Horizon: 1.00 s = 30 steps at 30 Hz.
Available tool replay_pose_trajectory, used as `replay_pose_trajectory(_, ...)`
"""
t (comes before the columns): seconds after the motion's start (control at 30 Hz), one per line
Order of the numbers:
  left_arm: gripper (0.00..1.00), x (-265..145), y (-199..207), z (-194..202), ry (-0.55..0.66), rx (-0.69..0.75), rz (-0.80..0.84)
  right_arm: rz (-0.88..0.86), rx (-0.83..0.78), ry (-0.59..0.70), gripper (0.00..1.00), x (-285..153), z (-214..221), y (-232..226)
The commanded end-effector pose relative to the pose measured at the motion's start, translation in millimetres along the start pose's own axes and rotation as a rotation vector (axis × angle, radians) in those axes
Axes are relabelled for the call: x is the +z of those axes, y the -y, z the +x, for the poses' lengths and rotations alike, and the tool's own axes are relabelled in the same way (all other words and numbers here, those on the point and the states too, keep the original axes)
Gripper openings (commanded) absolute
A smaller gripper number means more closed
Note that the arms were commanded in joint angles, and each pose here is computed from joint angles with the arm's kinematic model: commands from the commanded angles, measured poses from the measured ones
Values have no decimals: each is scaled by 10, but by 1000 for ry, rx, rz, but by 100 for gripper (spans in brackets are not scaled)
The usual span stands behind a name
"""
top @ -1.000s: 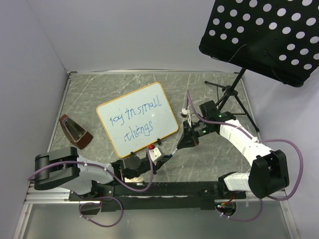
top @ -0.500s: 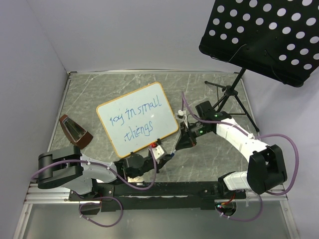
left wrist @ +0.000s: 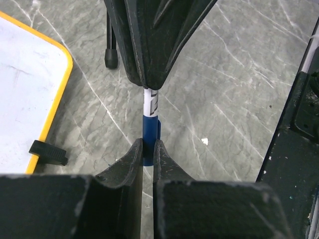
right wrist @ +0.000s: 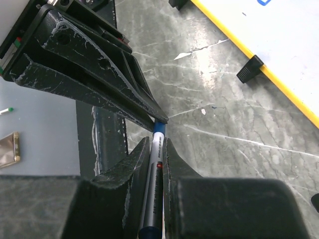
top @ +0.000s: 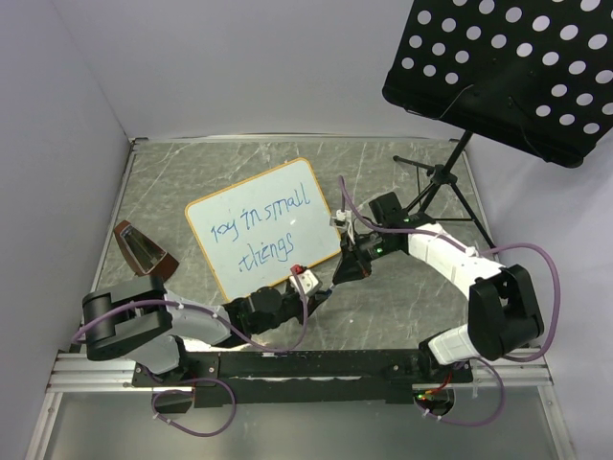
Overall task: Write a sentence on the whiteboard
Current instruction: Insert the whiteboard marker without the cap into the pen cap, then put down the whiteboard marker at the center of the board.
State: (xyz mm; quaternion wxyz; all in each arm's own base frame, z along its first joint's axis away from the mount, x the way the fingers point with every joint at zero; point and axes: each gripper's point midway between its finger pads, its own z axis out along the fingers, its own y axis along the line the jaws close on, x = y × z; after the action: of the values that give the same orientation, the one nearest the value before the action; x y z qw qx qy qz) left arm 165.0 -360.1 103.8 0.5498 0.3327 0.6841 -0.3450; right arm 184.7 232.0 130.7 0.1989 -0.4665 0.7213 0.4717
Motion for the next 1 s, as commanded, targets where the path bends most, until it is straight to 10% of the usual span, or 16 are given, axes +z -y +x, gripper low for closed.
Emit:
replay_pose_trajectory(0.0,1,48,243,-1715,517,-99,107,-159,108,-41,0,155,116,-341)
replay_pose_trajectory(0.13,1,0,369,-1325,381,-127,190,-118,72,-30,8,110,72,-321)
replay_pose_trajectory(0.43,1,-368,552,-163,-30,-328,263,-57,4,-11,83,-15,-47,-292)
replay_pose_trajectory(0.97,1,-246,355,634,-491,-412,15,203,-158,116,89,-557,-295,-181)
